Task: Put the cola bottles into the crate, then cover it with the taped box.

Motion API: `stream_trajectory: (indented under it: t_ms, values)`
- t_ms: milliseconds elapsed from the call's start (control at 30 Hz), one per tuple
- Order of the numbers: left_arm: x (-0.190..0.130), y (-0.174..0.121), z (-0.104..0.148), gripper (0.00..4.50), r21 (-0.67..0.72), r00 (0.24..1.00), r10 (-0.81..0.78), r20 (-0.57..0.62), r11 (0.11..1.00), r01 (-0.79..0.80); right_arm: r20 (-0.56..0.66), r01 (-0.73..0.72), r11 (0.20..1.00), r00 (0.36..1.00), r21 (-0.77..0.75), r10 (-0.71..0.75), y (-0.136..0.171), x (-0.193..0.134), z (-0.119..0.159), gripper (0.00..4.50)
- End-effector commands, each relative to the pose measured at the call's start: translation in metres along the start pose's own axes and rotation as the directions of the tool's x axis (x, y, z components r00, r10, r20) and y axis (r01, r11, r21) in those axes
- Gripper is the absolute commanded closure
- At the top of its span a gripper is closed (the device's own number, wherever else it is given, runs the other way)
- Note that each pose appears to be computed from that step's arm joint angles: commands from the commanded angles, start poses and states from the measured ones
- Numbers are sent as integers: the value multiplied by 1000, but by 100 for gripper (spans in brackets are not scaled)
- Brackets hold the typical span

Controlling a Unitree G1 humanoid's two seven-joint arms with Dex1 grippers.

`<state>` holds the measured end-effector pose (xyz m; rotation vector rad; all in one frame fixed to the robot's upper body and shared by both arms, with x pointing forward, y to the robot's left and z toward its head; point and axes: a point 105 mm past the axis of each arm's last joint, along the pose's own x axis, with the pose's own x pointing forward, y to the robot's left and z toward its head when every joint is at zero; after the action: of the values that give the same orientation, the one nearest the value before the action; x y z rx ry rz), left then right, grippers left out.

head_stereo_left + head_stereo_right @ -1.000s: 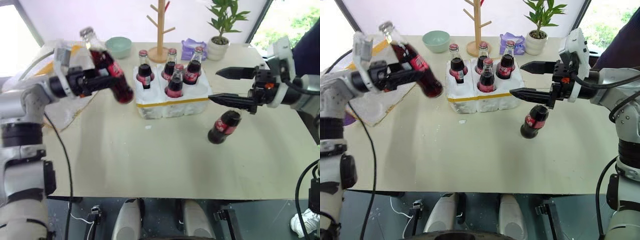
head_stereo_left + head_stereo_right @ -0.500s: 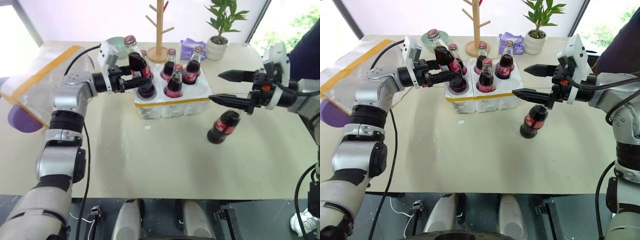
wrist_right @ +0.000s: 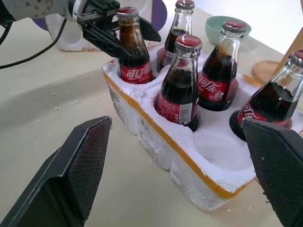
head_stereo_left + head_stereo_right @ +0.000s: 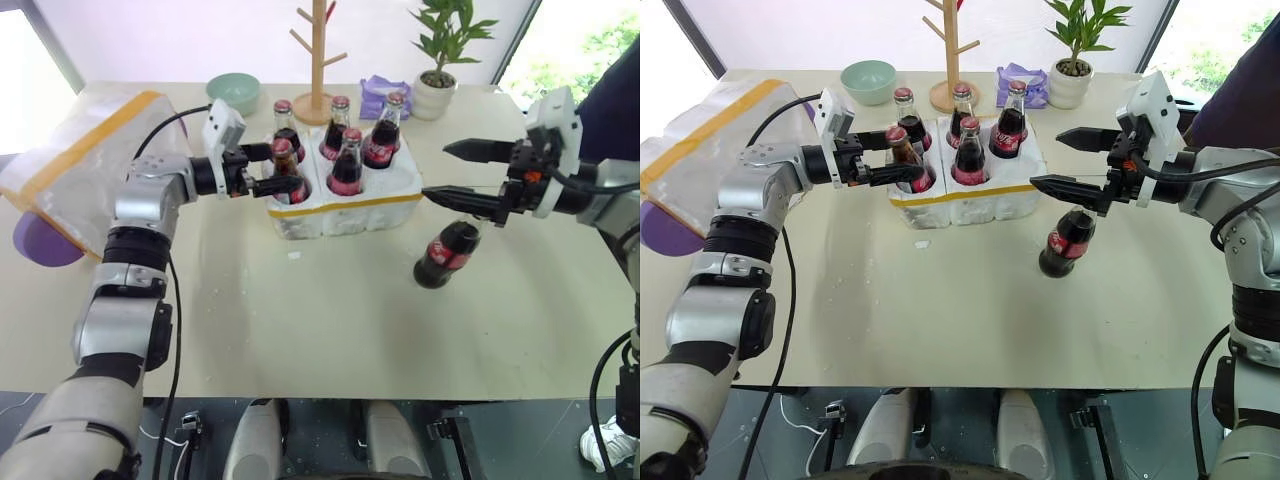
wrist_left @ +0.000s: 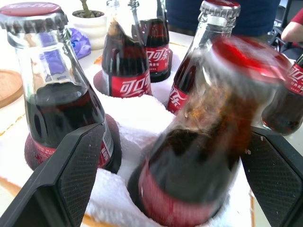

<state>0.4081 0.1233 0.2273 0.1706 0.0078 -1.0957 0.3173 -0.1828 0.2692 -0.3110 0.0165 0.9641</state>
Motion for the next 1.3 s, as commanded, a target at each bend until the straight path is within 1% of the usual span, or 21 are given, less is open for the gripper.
stream_trajectory:
  t_ms: [33,67,133,233,300,367,400,467,567,667,800,900,1067,1167,1233,1300]
  values:
    - [-10,-6,21,2,55,998,-45,32,998,43,12,53,997,999,-58,-52,-4,-18,13,0]
    - [-15,-9,28,2,50,996,-69,50,997,67,0,66,996,998,-62,-66,-4,-26,13,0]
    - [-32,-14,49,2,28,990,-106,97,994,104,-21,106,993,994,-55,-108,-8,-50,16,0]
    - [-52,-27,67,2,-2,976,-188,114,982,189,-45,176,984,983,-36,-177,-11,-80,15,0]
    - [-64,-43,72,2,-21,957,-274,96,961,277,-79,263,963,960,-60,-267,-14,-98,1,0]
    - [-71,-60,72,2,-36,935,-350,56,935,352,-142,376,924,913,-72,-383,-19,-114,-24,0]
    - [-72,-66,69,2,-33,926,-376,28,926,377,-163,401,913,898,-73,-408,-15,-119,-37,0]
    - [-71,-76,59,2,-19,913,-407,-30,913,407,-163,415,910,899,15,-407,-2,-122,-54,0]
    - [-62,-85,48,2,3,901,-428,-67,903,429,-140,428,900,899,84,-415,20,-111,-78,0]
    - [-51,-86,45,2,-21,901,-430,-49,903,430,-87,454,881,891,135,-446,34,-86,-93,0]
    - [-42,-90,44,2,-12,893,-449,-36,893,449,-18,467,853,879,233,-477,33,-65,-96,0]
    - [-39,-91,46,2,-1,893,-449,-25,893,449,-10,458,844,880,280,-475,30,-57,-103,0]
    - [-38,-90,47,2,6,898,-441,-18,898,441,11,407,860,902,309,-431,31,-46,-103,0]
    - [-38,-90,47,2,5,897,-442,-16,897,442,22,359,873,922,331,-387,36,-36,-103,0]
    - [-38,-90,47,2,13,899,-437,-19,899,438,48,301,890,940,343,-337,43,-28,-100,0]
    - [-38,-90,47,2,19,902,-432,-22,902,432,55,285,893,945,349,-323,44,-22,-100,0]
